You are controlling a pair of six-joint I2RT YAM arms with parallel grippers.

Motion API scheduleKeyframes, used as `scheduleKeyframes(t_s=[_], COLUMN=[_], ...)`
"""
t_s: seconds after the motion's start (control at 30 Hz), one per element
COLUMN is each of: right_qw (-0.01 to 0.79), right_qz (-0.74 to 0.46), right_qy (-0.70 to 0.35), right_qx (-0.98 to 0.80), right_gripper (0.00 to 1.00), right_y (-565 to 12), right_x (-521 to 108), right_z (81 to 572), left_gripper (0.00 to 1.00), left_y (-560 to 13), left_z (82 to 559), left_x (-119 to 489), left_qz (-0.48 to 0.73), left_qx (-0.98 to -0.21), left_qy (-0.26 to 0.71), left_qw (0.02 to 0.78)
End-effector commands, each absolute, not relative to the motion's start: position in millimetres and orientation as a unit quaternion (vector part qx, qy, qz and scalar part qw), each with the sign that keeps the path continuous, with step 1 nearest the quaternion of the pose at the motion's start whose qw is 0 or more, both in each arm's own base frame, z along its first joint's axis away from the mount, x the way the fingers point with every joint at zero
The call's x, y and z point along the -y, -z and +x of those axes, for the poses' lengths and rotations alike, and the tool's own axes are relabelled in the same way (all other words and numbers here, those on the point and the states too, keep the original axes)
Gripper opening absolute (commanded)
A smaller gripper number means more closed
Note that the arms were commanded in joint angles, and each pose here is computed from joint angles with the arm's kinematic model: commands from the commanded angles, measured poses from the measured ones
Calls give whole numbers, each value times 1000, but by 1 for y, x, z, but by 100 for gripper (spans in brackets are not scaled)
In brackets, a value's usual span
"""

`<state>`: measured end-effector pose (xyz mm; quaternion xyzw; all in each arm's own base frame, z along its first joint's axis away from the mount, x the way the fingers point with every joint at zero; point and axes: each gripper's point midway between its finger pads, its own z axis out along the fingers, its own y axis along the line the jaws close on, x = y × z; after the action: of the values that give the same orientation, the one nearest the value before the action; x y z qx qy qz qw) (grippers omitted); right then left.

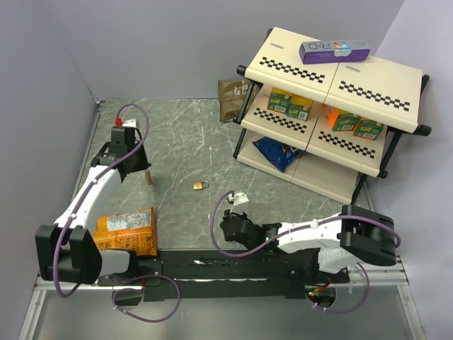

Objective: Unlock with the key

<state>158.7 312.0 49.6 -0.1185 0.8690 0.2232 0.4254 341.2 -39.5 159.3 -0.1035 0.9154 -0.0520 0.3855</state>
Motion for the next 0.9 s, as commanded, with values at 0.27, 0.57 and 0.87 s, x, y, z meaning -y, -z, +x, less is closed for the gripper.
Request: scheduleKeyframes(t_s=[0.27,0.57,0.87], right_qw=[438,436,434], right_qz=[-103,-101,-97], right_qy=[-285,-293,-291], right_qx=[-847,-845,-847], right_gripper=[0,0,0], right_y=[-65,-64,-60], right_x=[-315,-314,-310], right_z=[156,158,158], left_gripper=[1,1,1], left_y=[-163,-131,-143], left_z=[377,406,424], left_x=[-29,-20,7], left_qz=[-128,-109,-93], left_qx=[-910,-931,-928], left_qy=[-90,-82,-3], left_qw=[384,339,361])
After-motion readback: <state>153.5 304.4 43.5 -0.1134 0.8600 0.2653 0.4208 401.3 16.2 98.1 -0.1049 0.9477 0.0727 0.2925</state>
